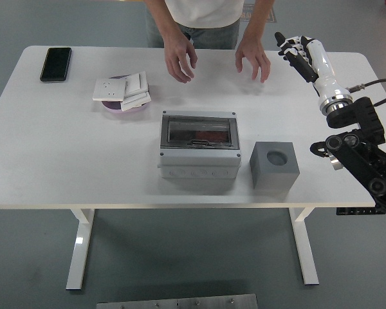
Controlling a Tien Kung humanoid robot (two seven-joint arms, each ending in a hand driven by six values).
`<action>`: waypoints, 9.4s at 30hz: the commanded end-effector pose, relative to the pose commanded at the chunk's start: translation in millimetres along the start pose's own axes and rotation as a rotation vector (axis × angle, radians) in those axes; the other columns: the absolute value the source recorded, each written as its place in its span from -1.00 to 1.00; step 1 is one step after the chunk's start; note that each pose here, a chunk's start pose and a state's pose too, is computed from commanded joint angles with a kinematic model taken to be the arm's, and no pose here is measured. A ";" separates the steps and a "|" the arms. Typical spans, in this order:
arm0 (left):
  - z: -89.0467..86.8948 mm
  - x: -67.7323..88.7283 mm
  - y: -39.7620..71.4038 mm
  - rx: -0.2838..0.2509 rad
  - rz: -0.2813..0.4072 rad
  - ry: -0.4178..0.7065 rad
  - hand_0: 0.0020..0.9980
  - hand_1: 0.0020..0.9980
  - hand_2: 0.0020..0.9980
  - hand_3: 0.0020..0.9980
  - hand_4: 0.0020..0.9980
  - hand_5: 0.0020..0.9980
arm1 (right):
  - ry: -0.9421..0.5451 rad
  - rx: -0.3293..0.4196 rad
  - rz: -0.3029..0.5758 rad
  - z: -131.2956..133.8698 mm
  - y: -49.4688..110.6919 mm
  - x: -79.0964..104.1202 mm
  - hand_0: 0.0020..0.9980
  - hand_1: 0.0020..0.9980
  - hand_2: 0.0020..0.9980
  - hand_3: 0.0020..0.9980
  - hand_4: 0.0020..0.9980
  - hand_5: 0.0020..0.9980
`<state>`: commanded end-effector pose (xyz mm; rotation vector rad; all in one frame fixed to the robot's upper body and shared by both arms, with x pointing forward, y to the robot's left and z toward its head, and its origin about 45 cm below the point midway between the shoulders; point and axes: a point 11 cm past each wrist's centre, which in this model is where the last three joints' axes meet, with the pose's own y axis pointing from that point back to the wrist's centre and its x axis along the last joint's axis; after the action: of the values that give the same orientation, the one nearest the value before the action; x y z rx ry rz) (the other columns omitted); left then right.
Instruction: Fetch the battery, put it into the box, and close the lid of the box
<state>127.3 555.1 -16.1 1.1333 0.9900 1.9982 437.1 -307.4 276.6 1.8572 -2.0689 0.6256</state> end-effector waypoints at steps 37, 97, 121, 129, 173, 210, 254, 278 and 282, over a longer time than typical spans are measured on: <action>-52.1 9.5 -3.4 0.102 -0.015 -0.004 0.17 0.46 0.15 0.08 0.01 -0.92 | -0.646 -0.056 0.029 44.3 32.2 2.4 0.51 0.40 0.43 0.50 0.90 1.00; -97.1 16.5 -3.5 0.161 -0.005 0.019 0.19 0.44 0.20 0.18 -0.08 -0.99 | -0.649 -0.086 -0.032 48.0 50.2 -5.7 0.61 0.45 0.49 0.52 0.85 1.00; -94.3 14.8 -3.7 0.157 -0.007 0.022 0.20 0.43 0.20 0.18 -0.08 -0.98 | -0.603 -0.026 -0.033 34.1 55.9 -4.2 0.47 0.35 0.33 0.41 0.66 -0.48; -93.9 14.6 -3.7 0.156 -0.007 0.023 0.21 0.43 0.20 0.18 -0.08 -0.98 | -0.616 -0.032 -0.032 35.7 56.8 -3.2 0.51 0.43 0.50 0.60 0.69 -0.60; -97.3 15.8 -3.5 0.162 -0.010 0.026 0.21 0.44 0.20 0.18 -0.10 -1.00 | -0.608 -0.024 -0.023 35.9 61.7 9.2 0.59 0.52 0.54 0.61 1.00 0.01; -92.5 15.0 -3.8 0.155 -0.013 0.019 0.21 0.44 0.20 0.18 -0.13 -1.00 | -0.607 -0.026 -0.009 35.4 61.2 14.9 0.59 0.41 0.37 0.45 1.00 0.05; -81.3 13.8 -4.3 0.136 -0.020 0.005 0.21 0.44 0.20 0.17 -0.12 -1.00 | -0.623 -0.033 -0.017 33.6 62.4 3.4 0.58 0.41 0.40 0.45 1.00 0.10; -80.3 17.5 -4.1 0.136 -0.014 0.008 0.21 0.44 0.20 0.17 -0.12 -1.00 | -0.622 -0.028 -0.035 29.7 60.3 -0.1 0.57 0.41 0.42 0.45 1.00 0.15; -79.7 18.5 -4.1 0.136 -0.011 0.007 0.21 0.44 0.20 0.17 -0.12 -1.00 | -0.621 -0.027 -0.040 28.5 59.7 -1.7 0.57 0.42 0.43 0.45 1.00 0.16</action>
<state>49.2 548.2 -39.5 1.1904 1.1478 1.9513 380.3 -315.8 243.7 2.2751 -2.3599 -0.0082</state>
